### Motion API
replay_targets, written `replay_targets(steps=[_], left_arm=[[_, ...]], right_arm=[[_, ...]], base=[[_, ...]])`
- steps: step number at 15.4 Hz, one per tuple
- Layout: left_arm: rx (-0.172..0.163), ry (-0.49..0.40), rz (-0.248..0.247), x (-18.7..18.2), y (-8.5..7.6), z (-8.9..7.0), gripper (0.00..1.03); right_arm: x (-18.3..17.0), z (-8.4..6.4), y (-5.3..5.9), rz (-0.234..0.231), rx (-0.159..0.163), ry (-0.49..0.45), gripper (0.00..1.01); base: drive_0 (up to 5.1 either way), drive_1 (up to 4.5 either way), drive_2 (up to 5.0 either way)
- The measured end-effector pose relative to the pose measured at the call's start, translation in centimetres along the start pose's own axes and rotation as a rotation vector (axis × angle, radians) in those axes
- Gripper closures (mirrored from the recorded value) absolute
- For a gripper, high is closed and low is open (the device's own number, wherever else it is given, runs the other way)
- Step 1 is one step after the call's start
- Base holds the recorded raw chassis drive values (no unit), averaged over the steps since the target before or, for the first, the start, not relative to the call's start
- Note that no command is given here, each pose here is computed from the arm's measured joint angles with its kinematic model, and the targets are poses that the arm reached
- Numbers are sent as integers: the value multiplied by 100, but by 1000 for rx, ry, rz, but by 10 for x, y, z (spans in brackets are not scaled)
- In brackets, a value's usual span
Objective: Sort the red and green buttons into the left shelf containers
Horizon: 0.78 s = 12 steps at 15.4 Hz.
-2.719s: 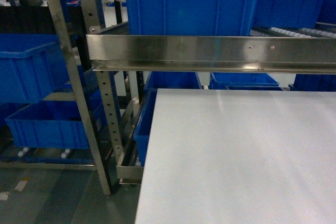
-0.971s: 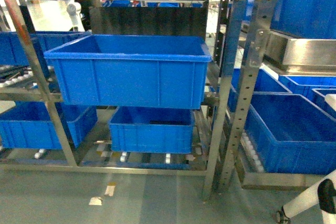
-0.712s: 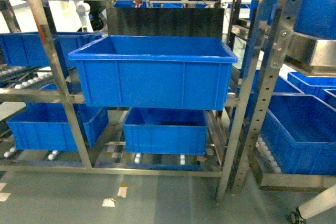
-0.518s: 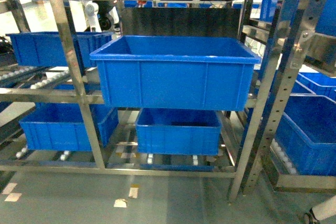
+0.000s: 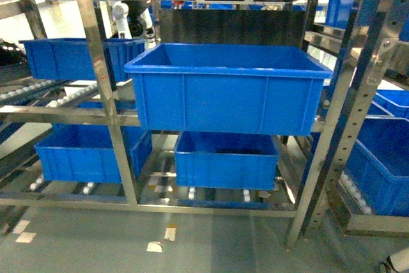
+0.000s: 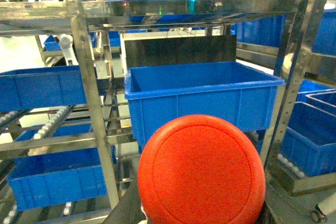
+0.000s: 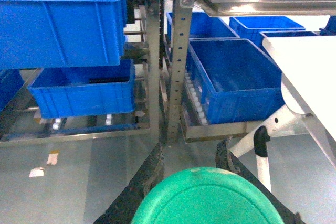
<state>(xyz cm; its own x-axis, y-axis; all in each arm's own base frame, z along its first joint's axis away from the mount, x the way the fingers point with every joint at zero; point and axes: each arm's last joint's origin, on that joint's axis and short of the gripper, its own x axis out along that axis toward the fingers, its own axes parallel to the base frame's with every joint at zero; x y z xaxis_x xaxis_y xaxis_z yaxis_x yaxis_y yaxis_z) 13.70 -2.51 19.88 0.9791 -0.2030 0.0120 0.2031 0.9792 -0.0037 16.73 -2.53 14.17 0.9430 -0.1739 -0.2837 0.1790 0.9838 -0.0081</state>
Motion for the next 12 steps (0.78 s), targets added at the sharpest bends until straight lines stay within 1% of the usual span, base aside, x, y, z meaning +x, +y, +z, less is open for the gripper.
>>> replay_targets(steps=[3, 6, 12], left_arm=[[0, 1, 2, 0, 0, 0, 79], [0, -12, 0, -1, 0, 1, 79], [0, -2, 0, 0, 0, 0, 79]], right_arm=[[0, 0, 0, 1, 0, 0, 75], [0, 1, 0, 0, 0, -7, 75], [0, 0, 0, 0, 0, -3, 75]], base=[[0, 0, 0], [2, 416, -411], [3, 417, -410]])
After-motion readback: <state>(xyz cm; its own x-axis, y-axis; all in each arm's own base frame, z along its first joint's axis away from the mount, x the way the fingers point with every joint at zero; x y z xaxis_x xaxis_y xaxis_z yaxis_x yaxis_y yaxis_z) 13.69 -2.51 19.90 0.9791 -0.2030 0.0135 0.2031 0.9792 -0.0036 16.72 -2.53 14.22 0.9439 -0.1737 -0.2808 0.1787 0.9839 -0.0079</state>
